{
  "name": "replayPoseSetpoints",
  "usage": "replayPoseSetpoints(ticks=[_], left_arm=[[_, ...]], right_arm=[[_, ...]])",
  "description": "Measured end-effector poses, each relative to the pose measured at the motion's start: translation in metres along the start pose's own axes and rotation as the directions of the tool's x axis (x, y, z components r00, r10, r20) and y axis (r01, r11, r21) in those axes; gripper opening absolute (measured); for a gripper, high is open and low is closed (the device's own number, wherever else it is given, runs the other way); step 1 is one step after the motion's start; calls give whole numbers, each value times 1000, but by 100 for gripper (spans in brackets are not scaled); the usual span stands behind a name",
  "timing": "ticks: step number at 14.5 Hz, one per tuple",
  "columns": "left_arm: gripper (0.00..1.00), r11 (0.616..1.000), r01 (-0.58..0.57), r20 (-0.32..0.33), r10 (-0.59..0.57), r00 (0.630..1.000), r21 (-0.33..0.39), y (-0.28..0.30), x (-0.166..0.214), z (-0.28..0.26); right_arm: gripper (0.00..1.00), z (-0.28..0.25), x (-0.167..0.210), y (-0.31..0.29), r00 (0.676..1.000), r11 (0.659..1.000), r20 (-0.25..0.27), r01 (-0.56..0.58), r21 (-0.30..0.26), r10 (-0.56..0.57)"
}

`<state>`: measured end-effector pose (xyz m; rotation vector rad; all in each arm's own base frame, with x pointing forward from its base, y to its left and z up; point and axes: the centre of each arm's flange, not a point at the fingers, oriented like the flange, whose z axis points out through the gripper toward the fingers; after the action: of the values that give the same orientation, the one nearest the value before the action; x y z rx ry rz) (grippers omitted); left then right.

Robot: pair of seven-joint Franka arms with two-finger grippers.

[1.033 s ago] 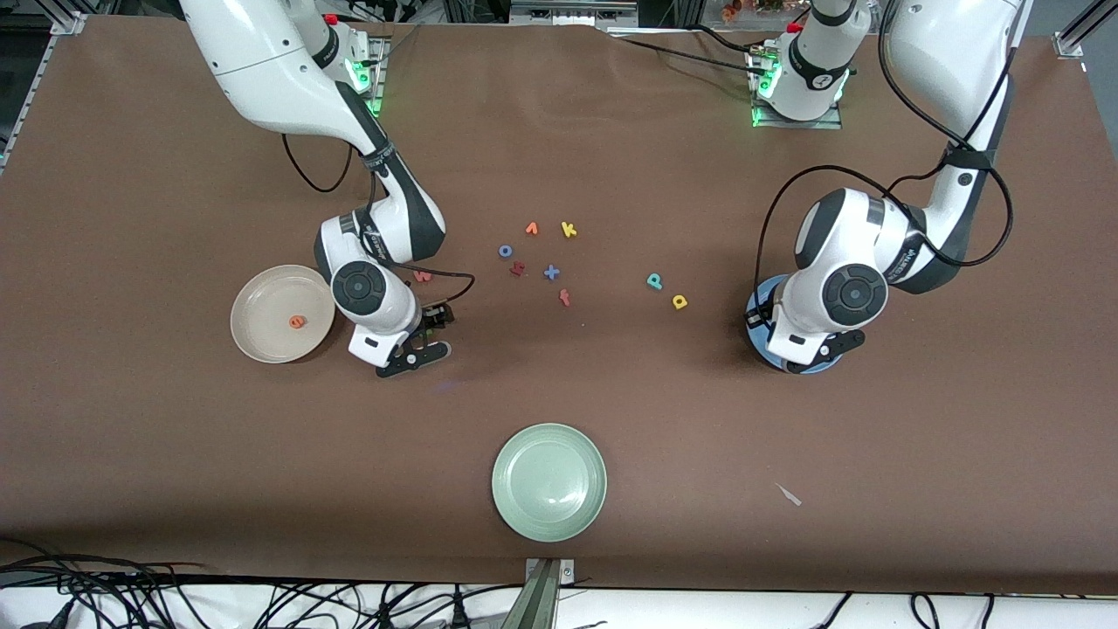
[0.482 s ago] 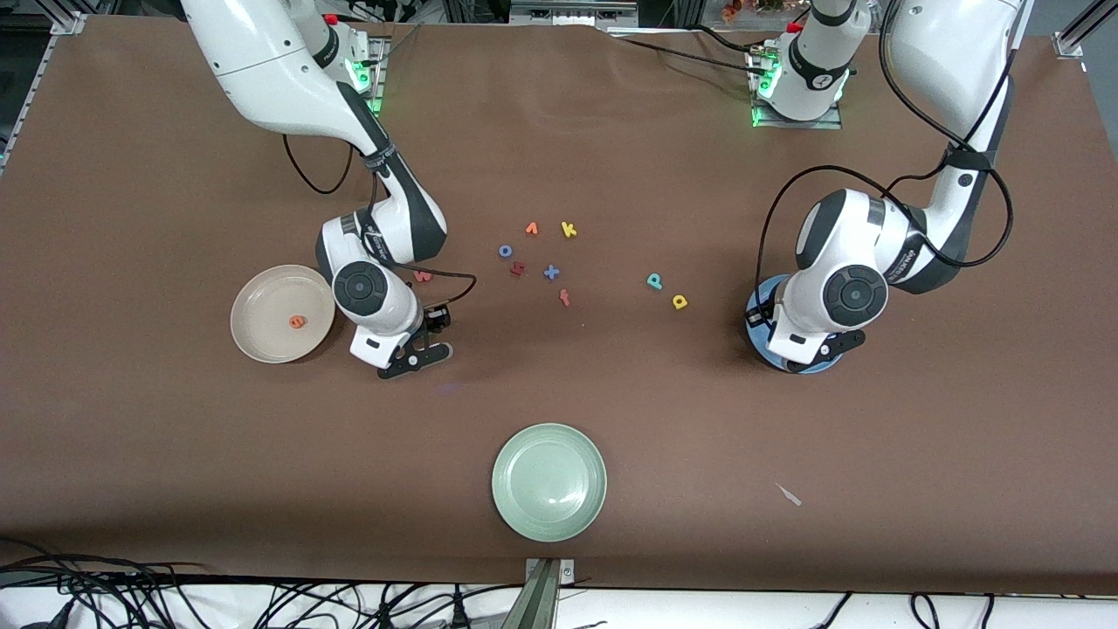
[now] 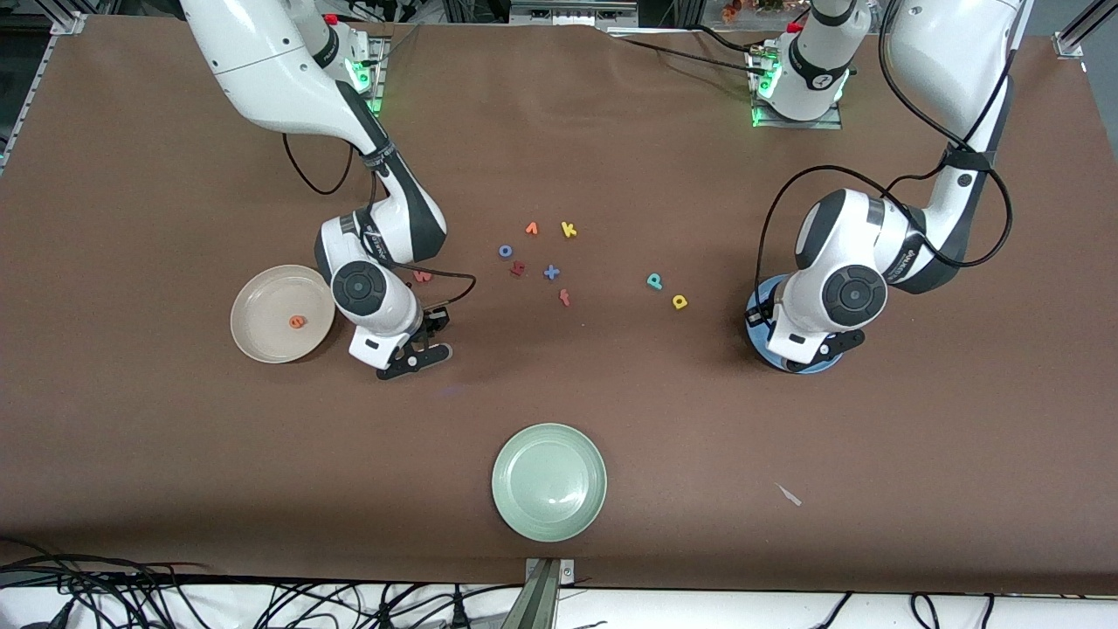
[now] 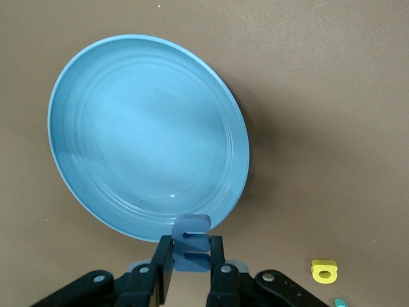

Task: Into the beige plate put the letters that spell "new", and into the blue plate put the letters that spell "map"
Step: 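Grasp the green letter with the right gripper while the left gripper carries E, then release the green letter on the beige plate while the left gripper releases E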

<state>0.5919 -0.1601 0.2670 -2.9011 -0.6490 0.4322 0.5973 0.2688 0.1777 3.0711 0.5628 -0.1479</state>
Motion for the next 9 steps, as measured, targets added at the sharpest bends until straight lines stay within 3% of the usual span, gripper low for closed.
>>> replayPoseSetpoints(ticks=[1,6,9], left_arm=[[27,1000,0,0,0,1000,0,0,0,0],[27,1000,-1,16,0,1000,12,0,0,10],[27,999,9,47,-10,999,31,-5,5,30]], right_arm=[[26,-1,0,0,1000,1000,0,-1,0,1],[27,-1,0,0,1000,1000,1,0,0,0],[27,-13,-1,4,999,1000,36,4,-1,-4]])
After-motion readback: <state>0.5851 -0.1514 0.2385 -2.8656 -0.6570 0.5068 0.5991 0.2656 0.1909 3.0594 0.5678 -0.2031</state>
